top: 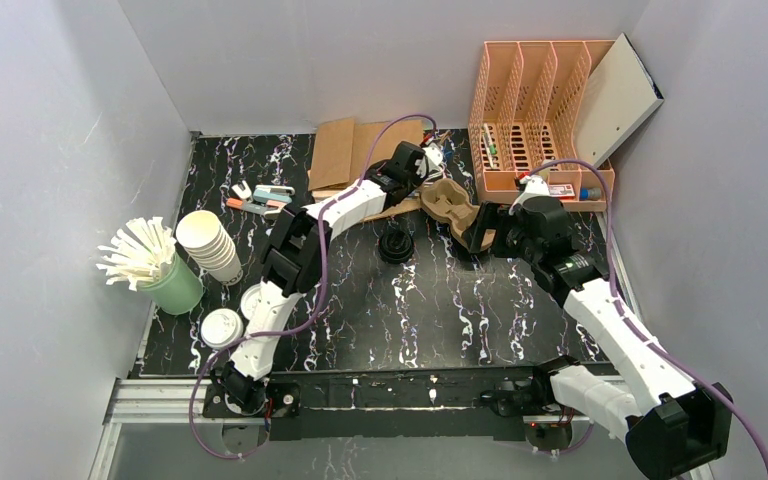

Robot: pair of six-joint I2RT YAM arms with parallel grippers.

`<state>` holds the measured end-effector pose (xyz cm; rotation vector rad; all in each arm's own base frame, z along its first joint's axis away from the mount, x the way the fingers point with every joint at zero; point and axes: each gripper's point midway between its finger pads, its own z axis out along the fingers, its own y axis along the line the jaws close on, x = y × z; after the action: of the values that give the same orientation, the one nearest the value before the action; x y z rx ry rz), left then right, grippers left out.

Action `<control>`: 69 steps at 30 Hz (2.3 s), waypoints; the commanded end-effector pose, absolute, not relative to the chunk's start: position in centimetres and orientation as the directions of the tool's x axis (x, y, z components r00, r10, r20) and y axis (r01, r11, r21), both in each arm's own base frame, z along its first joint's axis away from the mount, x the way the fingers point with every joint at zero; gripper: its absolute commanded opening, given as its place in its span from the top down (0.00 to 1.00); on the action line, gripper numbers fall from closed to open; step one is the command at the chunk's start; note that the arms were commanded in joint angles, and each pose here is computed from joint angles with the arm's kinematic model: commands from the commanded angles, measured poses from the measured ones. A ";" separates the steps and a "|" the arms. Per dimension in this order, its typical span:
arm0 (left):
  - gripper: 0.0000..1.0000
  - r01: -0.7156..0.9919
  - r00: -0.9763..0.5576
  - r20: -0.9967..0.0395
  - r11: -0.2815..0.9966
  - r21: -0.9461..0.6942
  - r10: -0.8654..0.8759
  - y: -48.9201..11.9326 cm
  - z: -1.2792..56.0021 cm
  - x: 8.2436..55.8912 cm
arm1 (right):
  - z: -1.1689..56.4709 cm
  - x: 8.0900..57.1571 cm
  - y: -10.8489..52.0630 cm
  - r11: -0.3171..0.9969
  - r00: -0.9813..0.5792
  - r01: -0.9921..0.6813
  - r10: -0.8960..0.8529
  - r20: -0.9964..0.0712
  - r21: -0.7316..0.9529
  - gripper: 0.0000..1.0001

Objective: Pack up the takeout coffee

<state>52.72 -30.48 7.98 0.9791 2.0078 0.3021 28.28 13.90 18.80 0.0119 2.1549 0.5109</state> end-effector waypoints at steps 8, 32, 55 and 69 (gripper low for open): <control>0.67 0.341 -0.223 -0.540 0.583 0.737 0.812 -30.7 11.5 54.6 | 21.3 29.8 14.3 0.907 -0.535 -0.196 0.220 -0.816 0.373 0.02; 1.00 0.039 -0.240 -0.618 0.643 0.765 0.749 -27.1 25.6 51.8 | 23.0 30.1 15.9 0.871 -0.544 -0.243 0.242 -0.803 0.427 0.02; 1.00 0.383 -0.193 -0.980 0.923 -0.025 0.054 -26.8 31.4 37.0 | 31.4 33.6 18.5 0.709 -0.534 -0.102 0.553 -0.640 0.698 0.04; 1.00 0.447 -0.282 -0.959 0.889 -0.098 0.036 -25.5 24.9 32.7 | 29.9 34.4 20.7 0.557 -0.599 -0.001 0.665 -0.446 0.831 0.10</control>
<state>33.76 -25.43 22.28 0.4109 1.8955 -0.3219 33.60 19.62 28.66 0.4975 2.0474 0.9702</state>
